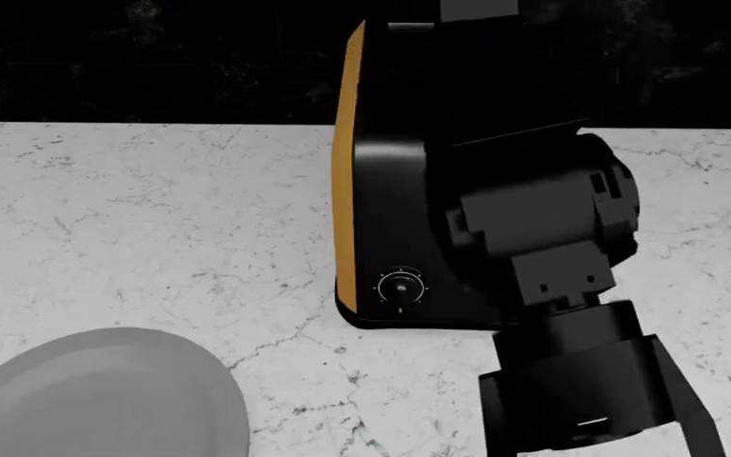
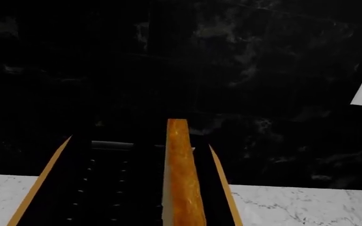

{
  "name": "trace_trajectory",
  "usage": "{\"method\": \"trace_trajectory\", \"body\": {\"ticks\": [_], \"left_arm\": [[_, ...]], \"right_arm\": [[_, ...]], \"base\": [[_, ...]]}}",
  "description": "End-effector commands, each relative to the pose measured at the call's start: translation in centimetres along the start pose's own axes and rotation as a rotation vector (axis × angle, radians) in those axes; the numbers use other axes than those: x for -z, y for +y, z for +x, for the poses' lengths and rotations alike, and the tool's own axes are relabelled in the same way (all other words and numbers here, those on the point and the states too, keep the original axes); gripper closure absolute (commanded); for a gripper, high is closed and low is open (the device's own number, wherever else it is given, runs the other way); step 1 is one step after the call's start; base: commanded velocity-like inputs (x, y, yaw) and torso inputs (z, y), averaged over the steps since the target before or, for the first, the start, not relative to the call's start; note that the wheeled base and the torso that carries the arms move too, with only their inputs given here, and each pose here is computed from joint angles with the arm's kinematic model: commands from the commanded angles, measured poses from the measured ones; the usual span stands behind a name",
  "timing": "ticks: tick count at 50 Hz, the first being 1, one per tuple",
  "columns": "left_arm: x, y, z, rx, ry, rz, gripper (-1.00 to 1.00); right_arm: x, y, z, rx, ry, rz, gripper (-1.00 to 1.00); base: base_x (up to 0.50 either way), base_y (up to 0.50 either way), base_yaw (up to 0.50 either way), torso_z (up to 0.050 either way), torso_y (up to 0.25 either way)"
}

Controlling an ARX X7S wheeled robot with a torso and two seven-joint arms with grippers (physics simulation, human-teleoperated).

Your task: Place the toasted item on a plate.

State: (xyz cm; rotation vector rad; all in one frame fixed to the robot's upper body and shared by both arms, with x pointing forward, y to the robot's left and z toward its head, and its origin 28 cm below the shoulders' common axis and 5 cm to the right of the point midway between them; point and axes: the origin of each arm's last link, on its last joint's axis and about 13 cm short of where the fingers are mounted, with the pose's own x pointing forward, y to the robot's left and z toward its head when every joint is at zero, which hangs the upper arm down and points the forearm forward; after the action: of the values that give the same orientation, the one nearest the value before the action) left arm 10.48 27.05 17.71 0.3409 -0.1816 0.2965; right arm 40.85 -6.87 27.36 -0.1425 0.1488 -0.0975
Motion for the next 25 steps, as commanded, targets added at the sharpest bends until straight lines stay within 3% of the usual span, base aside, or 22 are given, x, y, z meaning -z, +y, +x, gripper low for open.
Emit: {"method": "trace_trajectory", "body": {"ticks": [1, 25], "left_arm": [[0.0, 0.0, -0.1, -0.003, -0.002, 0.000, -1.00], [-0.2, 0.0, 0.0, -0.004, -0.009, -0.001, -1.00]], "right_arm": [[2.6, -0.3, 0.4, 0.019, 0.108, -0.026, 1.00], [-1.2, -1.4, -0.5, 0.024, -0.005, 0.063, 1.00]], "base": [[0.00, 0.00, 0.00, 0.000, 0.000], [0.00, 0.00, 0.00, 0.000, 0.000]]}}
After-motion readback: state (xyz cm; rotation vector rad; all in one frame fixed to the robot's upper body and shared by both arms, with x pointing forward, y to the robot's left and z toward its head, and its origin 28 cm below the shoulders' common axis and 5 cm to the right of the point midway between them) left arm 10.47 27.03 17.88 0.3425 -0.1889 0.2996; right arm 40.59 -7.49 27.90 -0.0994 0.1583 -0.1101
